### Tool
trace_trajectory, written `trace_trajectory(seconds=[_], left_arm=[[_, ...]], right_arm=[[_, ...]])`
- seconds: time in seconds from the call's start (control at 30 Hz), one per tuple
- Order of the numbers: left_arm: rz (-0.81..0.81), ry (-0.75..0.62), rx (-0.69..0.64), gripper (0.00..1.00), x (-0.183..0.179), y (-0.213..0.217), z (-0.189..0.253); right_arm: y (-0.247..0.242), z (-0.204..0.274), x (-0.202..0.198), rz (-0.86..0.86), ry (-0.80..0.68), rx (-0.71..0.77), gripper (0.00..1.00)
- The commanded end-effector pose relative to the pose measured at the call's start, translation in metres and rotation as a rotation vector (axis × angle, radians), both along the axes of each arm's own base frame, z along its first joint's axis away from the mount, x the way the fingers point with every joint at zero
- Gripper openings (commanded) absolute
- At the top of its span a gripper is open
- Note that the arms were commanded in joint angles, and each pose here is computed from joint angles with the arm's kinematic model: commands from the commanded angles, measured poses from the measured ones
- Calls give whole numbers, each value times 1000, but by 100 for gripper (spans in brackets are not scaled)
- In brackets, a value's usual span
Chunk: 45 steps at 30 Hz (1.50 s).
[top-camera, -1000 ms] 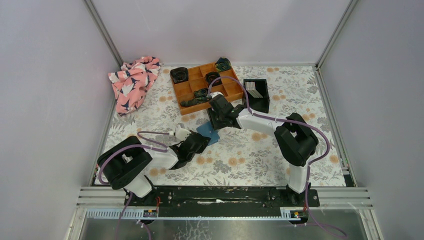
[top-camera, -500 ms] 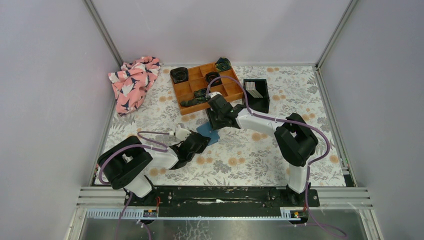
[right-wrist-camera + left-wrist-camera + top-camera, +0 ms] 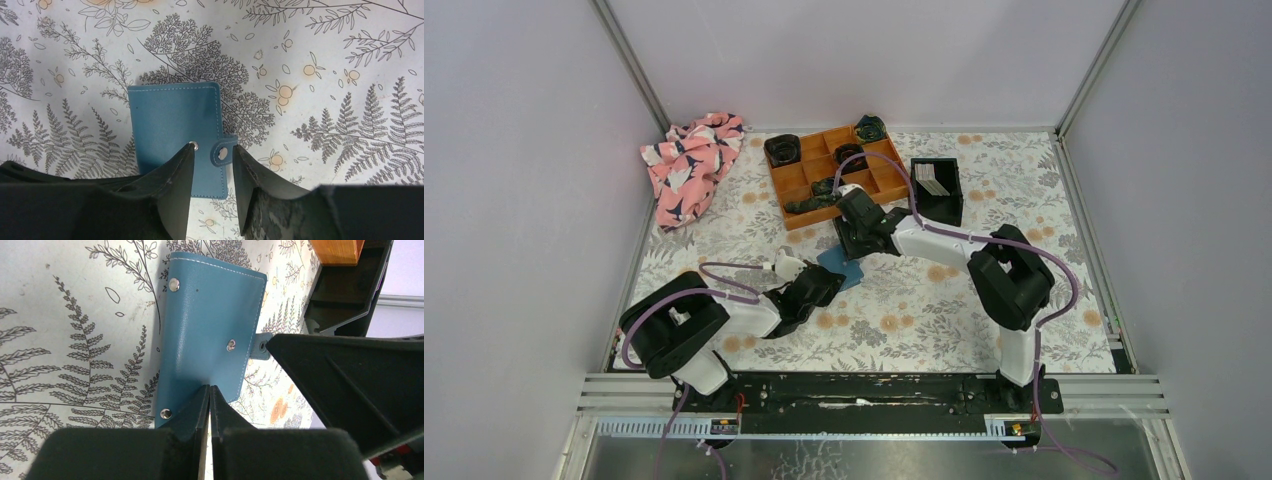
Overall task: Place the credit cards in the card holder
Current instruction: Close the card holder at the center of the board.
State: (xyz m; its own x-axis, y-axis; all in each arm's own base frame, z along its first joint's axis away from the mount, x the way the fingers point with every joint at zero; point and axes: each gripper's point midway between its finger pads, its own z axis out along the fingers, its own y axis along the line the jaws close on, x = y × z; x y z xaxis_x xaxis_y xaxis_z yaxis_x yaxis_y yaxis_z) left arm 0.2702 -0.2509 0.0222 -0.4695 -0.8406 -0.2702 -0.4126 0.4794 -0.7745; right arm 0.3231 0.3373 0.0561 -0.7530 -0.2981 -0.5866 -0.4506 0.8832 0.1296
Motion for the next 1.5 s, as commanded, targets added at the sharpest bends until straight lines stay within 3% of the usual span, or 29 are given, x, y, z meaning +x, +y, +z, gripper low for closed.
trace_trajectory(seconds=[0.0,0.33,0.73,1.47], left_arm=[[-29,82,95,7,-15,11,-27],[-31,89,90,7,-17,14,-32],[-27,101,86,7,-21,19,-39],[-27,111,84,7,-23,21,-43]], right_arm=[[9,1,3,22,-10,-9,40],[7,1,6,10,-23,-20,29],[10,14,6,11,-47,-5,33],[10,29,5,5,-76,9,31]])
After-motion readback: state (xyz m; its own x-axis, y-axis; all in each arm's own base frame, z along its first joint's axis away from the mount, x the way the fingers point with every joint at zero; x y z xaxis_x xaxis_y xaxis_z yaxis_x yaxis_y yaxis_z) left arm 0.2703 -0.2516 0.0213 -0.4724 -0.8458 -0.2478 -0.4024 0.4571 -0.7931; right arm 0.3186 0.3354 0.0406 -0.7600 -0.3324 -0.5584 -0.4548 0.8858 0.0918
